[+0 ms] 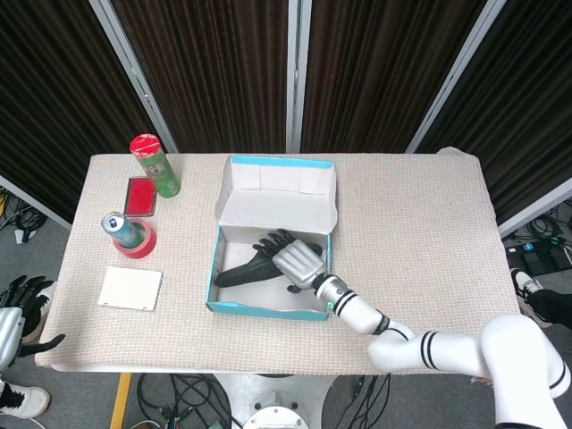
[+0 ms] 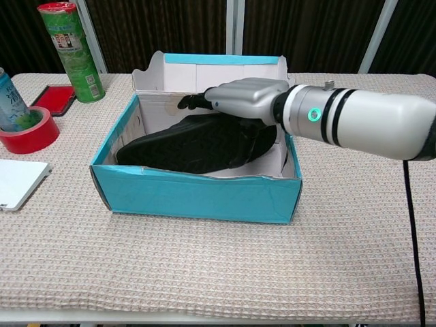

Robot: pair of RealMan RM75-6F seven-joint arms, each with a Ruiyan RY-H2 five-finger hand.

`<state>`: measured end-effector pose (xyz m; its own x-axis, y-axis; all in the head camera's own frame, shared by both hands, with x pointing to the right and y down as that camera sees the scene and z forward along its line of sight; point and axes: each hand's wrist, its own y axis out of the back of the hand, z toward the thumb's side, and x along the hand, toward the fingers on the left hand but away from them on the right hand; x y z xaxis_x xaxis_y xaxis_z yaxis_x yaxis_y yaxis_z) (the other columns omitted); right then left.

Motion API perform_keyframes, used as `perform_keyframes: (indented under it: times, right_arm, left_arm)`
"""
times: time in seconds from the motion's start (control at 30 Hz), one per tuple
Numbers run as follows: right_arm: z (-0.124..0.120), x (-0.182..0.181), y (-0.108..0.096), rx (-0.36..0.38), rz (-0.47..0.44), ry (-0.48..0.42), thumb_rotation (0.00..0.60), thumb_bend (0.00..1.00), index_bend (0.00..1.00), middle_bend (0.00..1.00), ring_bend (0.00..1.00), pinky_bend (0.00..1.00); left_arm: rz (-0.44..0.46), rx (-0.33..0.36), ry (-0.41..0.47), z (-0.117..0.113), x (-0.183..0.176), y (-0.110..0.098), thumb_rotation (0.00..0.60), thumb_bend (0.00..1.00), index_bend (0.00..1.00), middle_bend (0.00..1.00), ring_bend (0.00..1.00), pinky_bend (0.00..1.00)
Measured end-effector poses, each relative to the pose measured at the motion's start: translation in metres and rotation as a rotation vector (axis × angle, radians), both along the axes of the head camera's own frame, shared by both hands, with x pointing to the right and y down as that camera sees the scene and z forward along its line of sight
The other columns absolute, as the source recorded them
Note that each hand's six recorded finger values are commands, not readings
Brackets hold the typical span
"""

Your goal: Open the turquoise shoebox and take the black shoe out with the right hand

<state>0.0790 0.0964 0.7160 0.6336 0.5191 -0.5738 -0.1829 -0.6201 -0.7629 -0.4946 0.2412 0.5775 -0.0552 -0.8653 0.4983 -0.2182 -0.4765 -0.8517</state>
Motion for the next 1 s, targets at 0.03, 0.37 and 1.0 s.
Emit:
perform_keyframes:
  times: [0.03,0.37,1.0]
  right_arm:
    - [0.005,-0.005,0.001,0.014,-0.007,0.017,0.600,0.12,0.16,0.24,0.00,0.00]
    - [0.006,-0.030,-0.006,0.093,0.051,-0.036,0.600,0.44,0.55,0.61,0.27,0.00]
    - [-0.089,0.043,-0.058,0.211,0.104,-0.233,0.600,0.42,0.55,0.60,0.26,0.00]
  left_arm:
    - [0.000,0.000,0.001,0.000,0.000,0.000,0.600,0.04,0.18,0.12,0.03,0.15]
    - [-0.011,-0.001,0.004,-0.001,-0.004,0.004,0.600,0.03,0.18,0.12,0.03,0.15]
    - [0.026,0.016,0.016,-0.001,0.007,-0.006,0.600,0.03,0.18,0.12,0.03,0.15]
